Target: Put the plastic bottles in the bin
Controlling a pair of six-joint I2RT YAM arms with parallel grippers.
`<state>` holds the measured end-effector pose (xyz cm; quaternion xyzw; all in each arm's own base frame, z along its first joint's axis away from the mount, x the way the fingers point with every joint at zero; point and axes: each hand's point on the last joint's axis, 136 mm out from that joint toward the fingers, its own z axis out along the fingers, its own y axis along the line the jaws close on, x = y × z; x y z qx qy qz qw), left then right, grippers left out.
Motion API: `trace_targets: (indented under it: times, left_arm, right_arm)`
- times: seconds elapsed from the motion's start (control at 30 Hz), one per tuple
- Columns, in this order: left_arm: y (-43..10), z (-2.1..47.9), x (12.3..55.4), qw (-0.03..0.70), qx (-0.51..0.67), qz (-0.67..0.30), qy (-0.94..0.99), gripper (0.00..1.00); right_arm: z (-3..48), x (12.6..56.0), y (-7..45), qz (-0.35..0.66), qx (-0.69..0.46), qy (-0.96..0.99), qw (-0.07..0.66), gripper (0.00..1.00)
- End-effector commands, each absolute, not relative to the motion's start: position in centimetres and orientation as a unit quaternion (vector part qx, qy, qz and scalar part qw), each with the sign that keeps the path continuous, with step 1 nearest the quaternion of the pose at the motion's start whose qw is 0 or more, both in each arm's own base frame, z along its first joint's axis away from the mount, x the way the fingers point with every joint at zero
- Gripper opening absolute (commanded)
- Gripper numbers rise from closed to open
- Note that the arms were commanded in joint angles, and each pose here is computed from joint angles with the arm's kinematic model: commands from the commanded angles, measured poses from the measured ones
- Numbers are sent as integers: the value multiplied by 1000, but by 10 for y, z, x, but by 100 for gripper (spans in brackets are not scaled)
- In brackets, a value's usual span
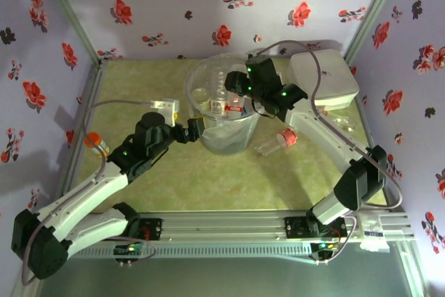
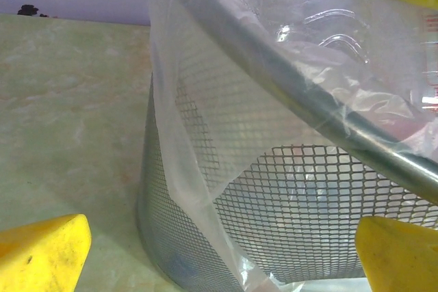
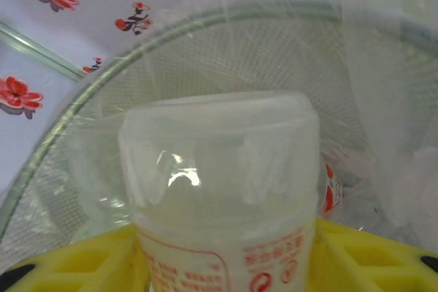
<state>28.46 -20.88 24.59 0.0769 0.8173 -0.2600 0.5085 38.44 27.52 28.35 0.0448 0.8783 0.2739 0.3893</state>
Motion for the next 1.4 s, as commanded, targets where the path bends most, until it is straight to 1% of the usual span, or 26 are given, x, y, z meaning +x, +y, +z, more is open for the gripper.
trace_targets:
  times: [0.0, 0.13, 0.27, 0.4, 0.57, 0.6, 0.67, 0.73, 0.8, 0.93, 1.03, 1.3, 1.37]
  left_arm:
    - [-211, 247, 289, 513, 74, -264, 814, 100]
    - [-210, 251, 289, 516, 77, -263, 812, 100]
    - [-209, 250, 287, 516, 78, -262, 812, 100]
    - [-209, 248, 288, 514, 76, -262, 813, 100]
    - [-210, 250, 289, 515, 75, -264, 812, 100]
    - [-210, 251, 289, 516, 74, -264, 812, 100]
    - [-210, 251, 289, 515, 75, -264, 812, 100]
    - [-210, 251, 289, 514, 73, -265, 812, 100]
    - [-210, 250, 289, 514, 72, -265, 813, 100]
    - [-210, 251, 289, 514, 71, -267, 812, 100]
    - [-210, 250, 288, 513, 72, -266, 813, 100]
    - [-211, 252, 289, 513, 68, -271, 812, 100]
    - [-211, 252, 288, 513, 67, -272, 812, 100]
  right_arm:
    - [275, 375, 300, 301, 38, 888, 347, 67]
    - [298, 373, 301, 296, 16, 886, 357, 84]
    - [334, 371, 279, 246, -5, 884, 398, 94]
    - [360, 369, 248, 177, -15, 881, 439, 97]
    - [371, 366, 223, 125, -19, 878, 462, 95]
    - [371, 365, 218, 121, -17, 879, 461, 91]
    - [372, 362, 214, 122, -23, 879, 460, 80]
    - [369, 358, 219, 140, -37, 879, 455, 65]
    - [362, 353, 228, 159, -53, 882, 441, 52]
    - [334, 344, 235, 145, -84, 903, 396, 36]
    - [309, 337, 242, 142, -101, 915, 364, 29]
    - [246, 329, 263, 122, -136, 944, 276, 23]
    - [241, 328, 269, 120, -143, 944, 272, 19]
